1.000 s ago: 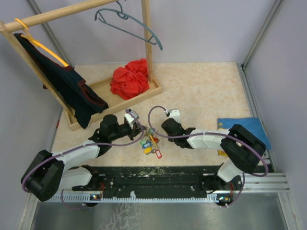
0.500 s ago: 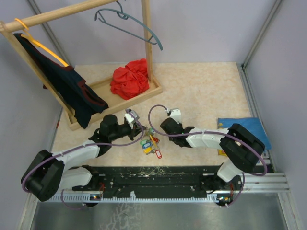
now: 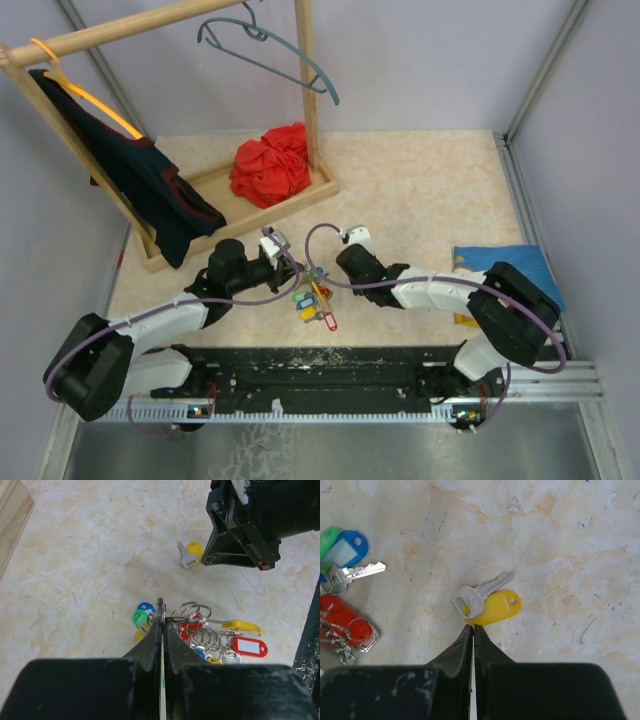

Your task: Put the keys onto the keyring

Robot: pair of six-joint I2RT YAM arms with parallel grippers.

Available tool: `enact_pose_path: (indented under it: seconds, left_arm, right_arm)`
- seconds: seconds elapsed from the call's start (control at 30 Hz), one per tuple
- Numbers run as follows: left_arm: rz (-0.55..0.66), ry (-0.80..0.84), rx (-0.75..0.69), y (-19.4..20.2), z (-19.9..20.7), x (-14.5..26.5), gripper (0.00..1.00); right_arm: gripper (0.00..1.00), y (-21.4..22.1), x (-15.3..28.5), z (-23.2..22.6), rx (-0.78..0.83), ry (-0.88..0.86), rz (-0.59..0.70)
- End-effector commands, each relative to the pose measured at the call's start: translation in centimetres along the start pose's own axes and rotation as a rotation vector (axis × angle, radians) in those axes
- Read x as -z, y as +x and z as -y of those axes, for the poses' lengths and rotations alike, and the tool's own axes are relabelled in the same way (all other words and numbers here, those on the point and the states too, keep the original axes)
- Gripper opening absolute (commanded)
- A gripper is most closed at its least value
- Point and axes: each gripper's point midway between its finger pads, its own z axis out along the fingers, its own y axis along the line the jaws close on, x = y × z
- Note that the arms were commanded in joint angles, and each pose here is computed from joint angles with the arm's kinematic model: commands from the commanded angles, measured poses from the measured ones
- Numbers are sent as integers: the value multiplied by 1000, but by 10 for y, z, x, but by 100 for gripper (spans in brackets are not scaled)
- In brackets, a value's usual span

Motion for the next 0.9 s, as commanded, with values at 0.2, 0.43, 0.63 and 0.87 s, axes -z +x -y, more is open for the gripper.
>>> enact_pose_path:
  seconds: [0.2, 0.43, 0.63, 0.87]
  left_arm:
    - [65, 10, -83, -25, 0, 4, 1]
    - [82, 26, -149, -33, -1, 3, 1]
    - [115, 124, -227, -38, 13, 3, 1]
    - [149, 204, -335, -42, 26, 7, 1]
  right_arm:
    - [0, -63, 50, -6, 290, -141, 106]
    - [0, -83, 79, -12, 424, -238, 171]
    - [0, -106, 115, -41, 519, -444, 261]
    - [0, -111, 130, -66, 656, -606, 350]
